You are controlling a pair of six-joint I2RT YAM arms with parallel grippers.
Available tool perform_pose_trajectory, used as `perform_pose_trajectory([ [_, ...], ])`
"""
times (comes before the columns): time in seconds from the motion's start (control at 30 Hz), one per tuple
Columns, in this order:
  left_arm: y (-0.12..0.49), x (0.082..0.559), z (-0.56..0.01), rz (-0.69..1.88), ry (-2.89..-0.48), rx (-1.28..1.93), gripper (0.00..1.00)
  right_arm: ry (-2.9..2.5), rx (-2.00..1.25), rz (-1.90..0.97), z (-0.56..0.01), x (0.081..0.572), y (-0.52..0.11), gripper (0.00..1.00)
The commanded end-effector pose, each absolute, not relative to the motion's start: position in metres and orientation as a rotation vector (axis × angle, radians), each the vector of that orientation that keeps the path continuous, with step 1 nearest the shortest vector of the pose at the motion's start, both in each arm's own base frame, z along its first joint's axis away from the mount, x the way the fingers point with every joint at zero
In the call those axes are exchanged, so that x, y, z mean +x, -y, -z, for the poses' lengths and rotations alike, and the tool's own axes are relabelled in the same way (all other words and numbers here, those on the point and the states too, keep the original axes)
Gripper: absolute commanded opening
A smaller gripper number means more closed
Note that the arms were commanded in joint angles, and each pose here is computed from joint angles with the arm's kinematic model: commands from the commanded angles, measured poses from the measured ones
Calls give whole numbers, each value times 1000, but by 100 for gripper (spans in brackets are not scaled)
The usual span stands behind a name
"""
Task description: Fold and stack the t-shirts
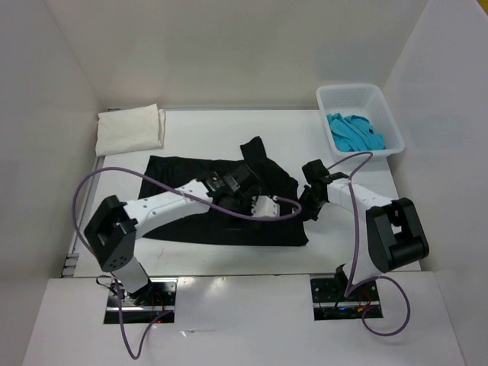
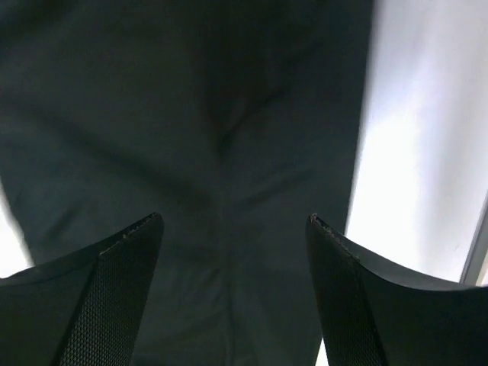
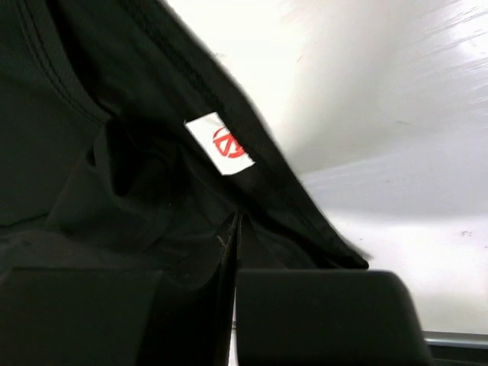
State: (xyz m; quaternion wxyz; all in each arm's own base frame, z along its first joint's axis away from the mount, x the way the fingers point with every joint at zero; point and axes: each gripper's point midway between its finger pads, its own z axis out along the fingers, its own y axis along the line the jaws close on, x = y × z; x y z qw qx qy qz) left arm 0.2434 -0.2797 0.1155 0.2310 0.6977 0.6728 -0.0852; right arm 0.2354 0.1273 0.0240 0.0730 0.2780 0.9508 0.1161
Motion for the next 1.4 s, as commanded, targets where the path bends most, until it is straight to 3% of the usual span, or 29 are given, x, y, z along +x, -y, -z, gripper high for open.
perform_pose_trajectory([
  [0.0,327,240,-109,349,-1704,1924,82,-2751,898,-326,-30,251,-114,0],
  [0.2,372,243,-80,281,-1622,1917,82,-2652,1053,-369,-40,261,-79,3],
  [0.4,363,248,-51,211,-1627,1939,89,-2614,1089,-384,-46,265,-69,6],
  [0.63,351,258,-28,93,-1638,1965,91,-2617,1070,-413,-47,266,-72,6],
  [1.0,349,270,-37,15,-1660,1935,91,-2631,1042,-433,-45,264,-75,7],
  [1.3,357,243,-60,212,-1635,1997,92,-2655,1036,-438,-41,262,-76,7],
  [1.37,357,243,-60,212,-1635,1997,96,-2666,1039,-446,-40,261,-78,7],
])
